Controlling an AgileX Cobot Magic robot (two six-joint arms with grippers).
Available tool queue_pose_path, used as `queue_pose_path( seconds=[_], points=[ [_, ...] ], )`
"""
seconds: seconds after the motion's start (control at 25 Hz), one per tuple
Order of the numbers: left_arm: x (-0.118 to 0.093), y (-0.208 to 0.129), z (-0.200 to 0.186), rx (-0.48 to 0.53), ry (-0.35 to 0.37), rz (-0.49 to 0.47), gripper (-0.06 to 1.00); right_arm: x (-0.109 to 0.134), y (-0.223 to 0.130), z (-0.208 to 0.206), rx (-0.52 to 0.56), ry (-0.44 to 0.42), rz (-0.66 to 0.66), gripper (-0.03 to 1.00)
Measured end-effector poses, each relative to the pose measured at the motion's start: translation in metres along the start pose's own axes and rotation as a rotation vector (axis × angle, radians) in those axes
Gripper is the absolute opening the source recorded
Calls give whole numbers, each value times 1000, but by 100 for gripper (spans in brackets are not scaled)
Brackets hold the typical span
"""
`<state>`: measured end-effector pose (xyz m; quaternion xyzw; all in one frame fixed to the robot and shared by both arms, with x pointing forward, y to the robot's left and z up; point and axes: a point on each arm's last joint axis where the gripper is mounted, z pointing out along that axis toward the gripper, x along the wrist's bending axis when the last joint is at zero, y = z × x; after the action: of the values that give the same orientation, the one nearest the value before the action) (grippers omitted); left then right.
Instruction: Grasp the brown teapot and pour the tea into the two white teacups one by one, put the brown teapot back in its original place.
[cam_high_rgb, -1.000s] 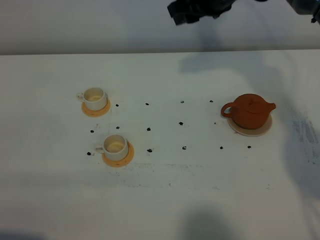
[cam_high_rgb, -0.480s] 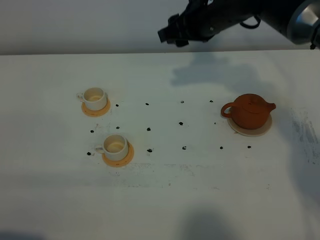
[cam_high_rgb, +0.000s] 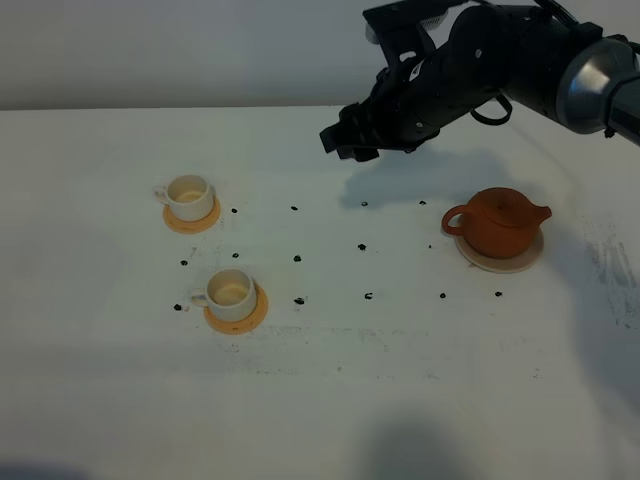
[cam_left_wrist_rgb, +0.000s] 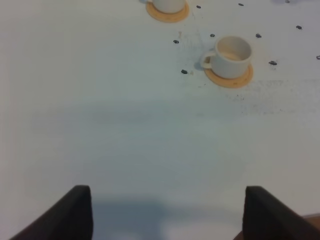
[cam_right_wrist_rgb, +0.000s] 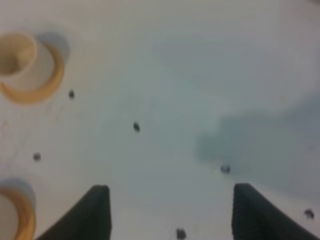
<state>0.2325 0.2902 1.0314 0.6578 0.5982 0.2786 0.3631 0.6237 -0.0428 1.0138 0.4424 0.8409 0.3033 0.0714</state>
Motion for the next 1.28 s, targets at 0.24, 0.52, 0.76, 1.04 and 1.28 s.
queue_pose_path(
  seconds=[0.24,0.52,0.76,1.04,1.28],
  points=[
    [0,0,0,0,0,0,60,0,-1,1,13,4,-9,51],
    [0,0,0,0,0,0,60,-4,-15,17,9,-12,6,51],
    [0,0,0,0,0,0,60,-10,-35,30,49,-47,-14,51],
    [0,0,0,0,0,0,60,-21,-35,29,53,-110,-21,51],
    [0,0,0,0,0,0,60,-47,-37,24,54,-147,59,51]
  ],
)
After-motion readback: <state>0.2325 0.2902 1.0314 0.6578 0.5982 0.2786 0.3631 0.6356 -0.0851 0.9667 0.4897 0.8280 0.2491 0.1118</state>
